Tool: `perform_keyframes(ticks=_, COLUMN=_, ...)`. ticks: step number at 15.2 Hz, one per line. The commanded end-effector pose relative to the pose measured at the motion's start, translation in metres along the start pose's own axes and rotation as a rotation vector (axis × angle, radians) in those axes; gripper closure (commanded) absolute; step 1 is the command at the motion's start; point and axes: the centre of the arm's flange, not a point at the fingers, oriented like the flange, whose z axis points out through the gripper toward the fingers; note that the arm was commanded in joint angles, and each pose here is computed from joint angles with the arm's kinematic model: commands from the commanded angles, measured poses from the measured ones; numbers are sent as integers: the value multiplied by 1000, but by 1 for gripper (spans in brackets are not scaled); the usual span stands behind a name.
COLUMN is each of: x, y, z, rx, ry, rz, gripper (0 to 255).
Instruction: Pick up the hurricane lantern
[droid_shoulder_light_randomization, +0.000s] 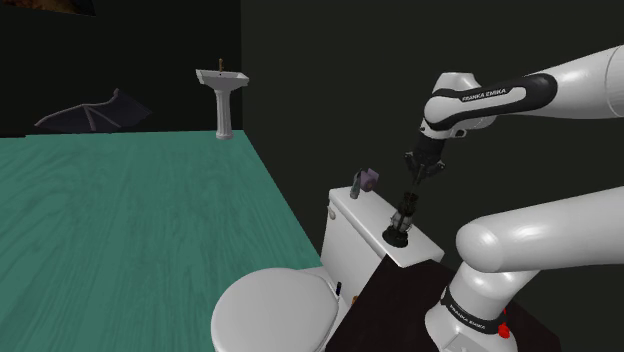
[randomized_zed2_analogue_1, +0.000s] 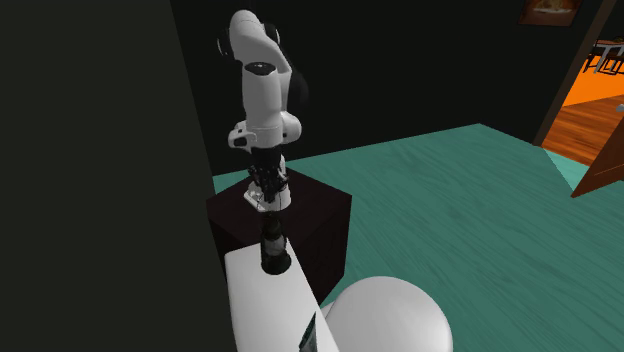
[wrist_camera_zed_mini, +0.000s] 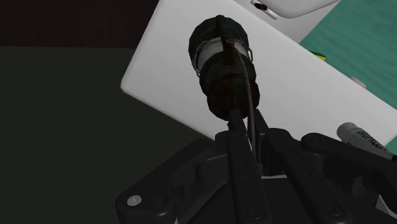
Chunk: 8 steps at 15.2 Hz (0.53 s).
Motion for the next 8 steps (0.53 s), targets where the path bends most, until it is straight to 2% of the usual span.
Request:
perform_keyframes(ticks=1, x=0, y=-1, z=-9, rx=1, ry=0, rz=0, gripper=255)
perform_keyframes(ticks=8, x=3, y=-2, z=-46, rx=1, ry=0, rz=0, gripper=255)
